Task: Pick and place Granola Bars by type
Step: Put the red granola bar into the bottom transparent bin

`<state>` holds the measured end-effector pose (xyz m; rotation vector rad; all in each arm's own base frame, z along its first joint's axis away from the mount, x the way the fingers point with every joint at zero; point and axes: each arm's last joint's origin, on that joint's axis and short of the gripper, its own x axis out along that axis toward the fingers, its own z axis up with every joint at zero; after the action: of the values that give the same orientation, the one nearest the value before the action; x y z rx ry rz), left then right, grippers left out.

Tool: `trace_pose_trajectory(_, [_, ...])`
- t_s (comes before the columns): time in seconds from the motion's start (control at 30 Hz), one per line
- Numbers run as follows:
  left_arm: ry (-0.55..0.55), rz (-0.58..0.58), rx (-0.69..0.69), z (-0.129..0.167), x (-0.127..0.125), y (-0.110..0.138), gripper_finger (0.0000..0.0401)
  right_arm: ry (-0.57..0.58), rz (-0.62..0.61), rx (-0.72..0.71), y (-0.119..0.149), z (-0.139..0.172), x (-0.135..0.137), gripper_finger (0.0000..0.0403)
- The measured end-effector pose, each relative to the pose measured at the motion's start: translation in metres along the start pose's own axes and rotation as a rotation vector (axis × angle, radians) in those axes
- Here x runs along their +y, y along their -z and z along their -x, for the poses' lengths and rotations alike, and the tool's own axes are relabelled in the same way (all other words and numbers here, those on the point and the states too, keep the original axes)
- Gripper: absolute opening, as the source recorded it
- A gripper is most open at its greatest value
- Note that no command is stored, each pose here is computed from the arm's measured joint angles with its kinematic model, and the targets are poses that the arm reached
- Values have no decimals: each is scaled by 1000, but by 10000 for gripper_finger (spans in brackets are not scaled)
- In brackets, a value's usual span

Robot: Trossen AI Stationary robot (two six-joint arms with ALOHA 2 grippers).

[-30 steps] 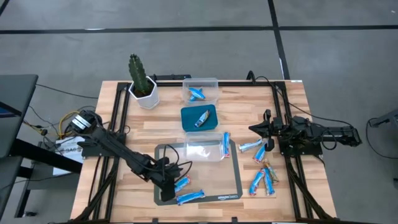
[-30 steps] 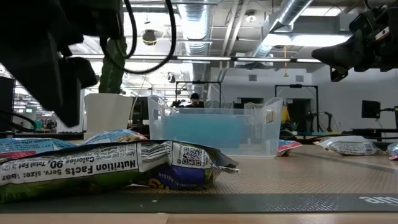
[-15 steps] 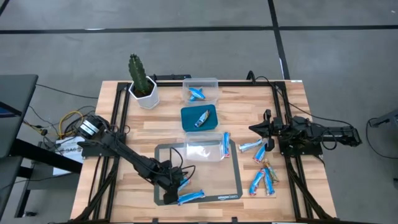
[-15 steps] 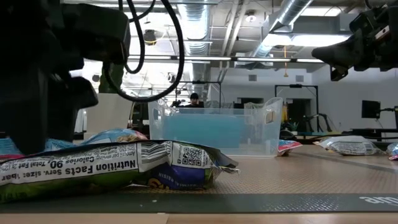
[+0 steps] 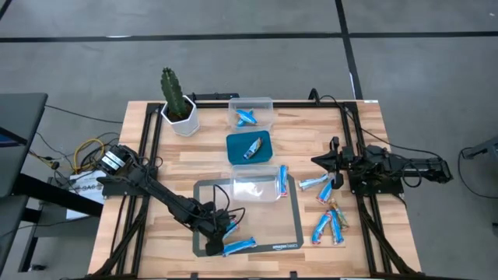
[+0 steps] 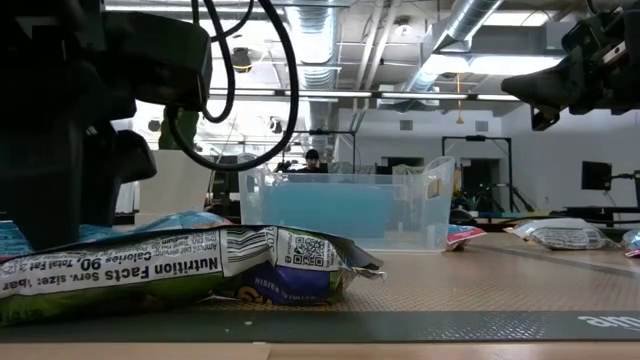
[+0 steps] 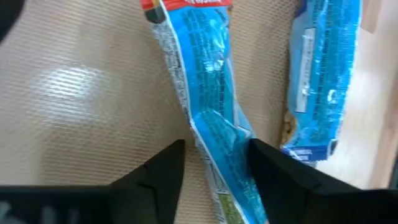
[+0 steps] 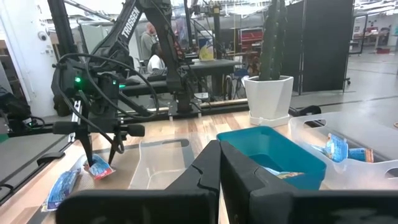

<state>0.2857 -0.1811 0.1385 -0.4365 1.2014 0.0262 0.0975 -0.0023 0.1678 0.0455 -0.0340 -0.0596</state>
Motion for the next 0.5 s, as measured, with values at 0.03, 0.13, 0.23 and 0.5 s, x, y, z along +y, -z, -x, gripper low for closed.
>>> trace_pose_trajectory(0.03, [8, 0, 5, 0, 0, 0, 152, 0, 0, 0, 0, 0, 0, 0])
trace_pose_trajectory(0.13, [20, -1, 5, 0, -1, 0, 115, 0, 0, 0, 0, 0, 0, 0])
trace_pose_trajectory(0.23, [23, -2, 5, 0, -1, 0, 86, 0, 0, 0, 0, 0, 0, 0])
trace_pose_trajectory(0.5, [57, -38, -28, 10, -4, -3, 53, 0, 0, 0, 0, 0, 0, 0])
